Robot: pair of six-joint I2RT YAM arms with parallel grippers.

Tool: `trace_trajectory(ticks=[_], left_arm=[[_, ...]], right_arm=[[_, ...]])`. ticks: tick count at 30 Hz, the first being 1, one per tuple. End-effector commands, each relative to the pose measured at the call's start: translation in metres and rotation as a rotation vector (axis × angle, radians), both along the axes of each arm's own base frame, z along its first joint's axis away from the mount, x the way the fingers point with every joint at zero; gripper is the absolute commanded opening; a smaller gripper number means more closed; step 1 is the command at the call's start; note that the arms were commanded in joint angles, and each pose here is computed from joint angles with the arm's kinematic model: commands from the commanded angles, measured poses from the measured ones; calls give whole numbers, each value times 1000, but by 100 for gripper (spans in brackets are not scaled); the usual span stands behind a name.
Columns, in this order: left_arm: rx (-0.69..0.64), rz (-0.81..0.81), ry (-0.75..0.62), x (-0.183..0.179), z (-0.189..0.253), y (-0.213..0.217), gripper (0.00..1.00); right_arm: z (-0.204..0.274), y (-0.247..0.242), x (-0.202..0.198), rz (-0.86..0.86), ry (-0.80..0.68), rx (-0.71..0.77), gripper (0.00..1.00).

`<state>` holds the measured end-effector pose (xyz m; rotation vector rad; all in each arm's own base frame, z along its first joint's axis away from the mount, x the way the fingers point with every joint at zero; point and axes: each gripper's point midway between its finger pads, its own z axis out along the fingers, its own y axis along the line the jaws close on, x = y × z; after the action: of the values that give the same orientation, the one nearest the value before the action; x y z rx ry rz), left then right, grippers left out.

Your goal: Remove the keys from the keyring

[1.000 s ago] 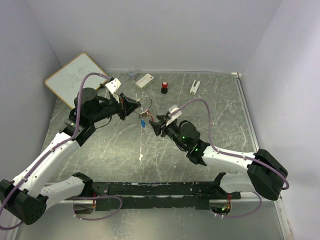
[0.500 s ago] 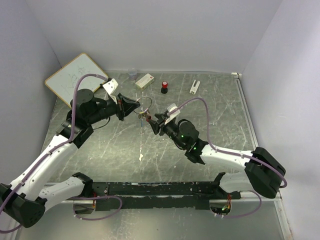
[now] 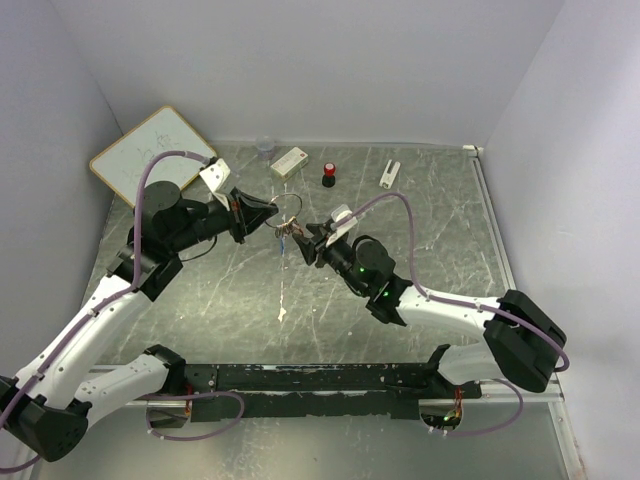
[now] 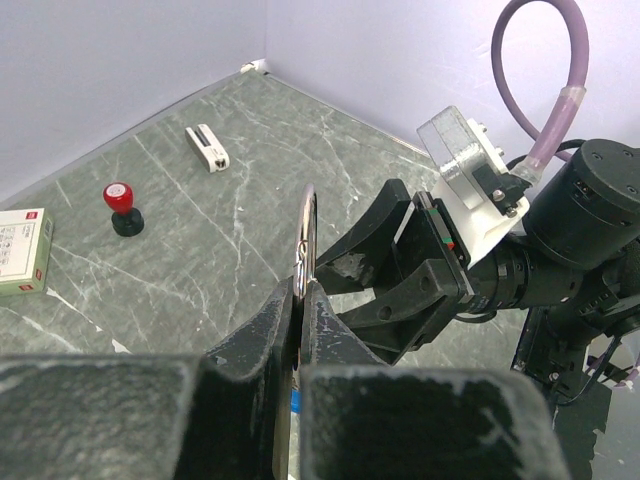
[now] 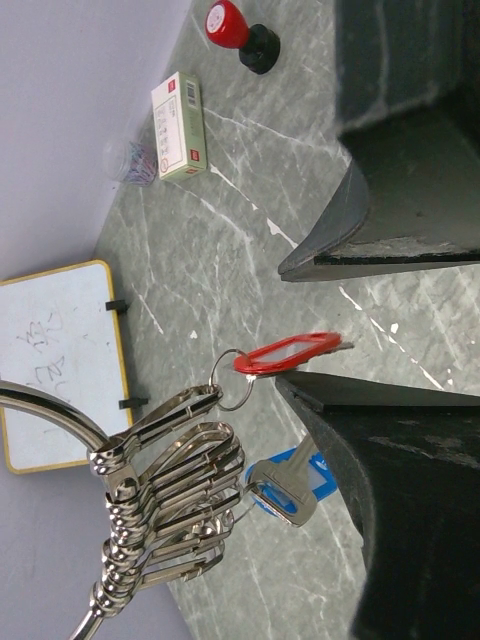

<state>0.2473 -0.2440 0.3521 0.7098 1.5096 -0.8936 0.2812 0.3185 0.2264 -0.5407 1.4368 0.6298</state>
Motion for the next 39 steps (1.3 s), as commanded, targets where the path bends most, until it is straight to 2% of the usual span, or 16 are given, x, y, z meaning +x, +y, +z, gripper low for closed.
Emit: trace_trajectory(ticks=[1,9,11,13,17,18,22,27,30,32,34,36,39], left_arm=[[-42,-20,-47,-7,17,-2,9],[-45,-24,-48,-9,17,-2,9],[-46,-19,-48,-8,18,-1,9],[-47,-11,-55,-8,19,0,9],[-53,5,-65,-7,21,2,9],[-51,16,-66,-5,21,4,9],[-33,125,-52,11,13,15,10],[-11,275,-39,33,-2,31,15],[6,297,-24,41,-13,31,25],[22,293,-8,45,-22,28,39],[39,287,8,47,-31,26,48],[46,274,13,48,-38,23,51],[37,254,7,48,-43,19,50]], right_arm=[[22,5,5,0,-52,44,41],[24,8,6,7,-56,47,41],[23,9,7,6,-54,44,37],[21,10,7,6,-50,37,29],[18,10,9,4,-34,21,4],[17,10,9,4,-28,11,0],[13,-1,9,-37,18,-51,0],[12,-28,9,-134,104,-159,0],[18,-41,5,-169,147,-212,0],[29,-49,2,-190,158,-215,0],[42,-57,0,-206,159,-213,0],[53,-64,-2,-221,156,-216,0],[66,-67,-3,-227,140,-217,0]])
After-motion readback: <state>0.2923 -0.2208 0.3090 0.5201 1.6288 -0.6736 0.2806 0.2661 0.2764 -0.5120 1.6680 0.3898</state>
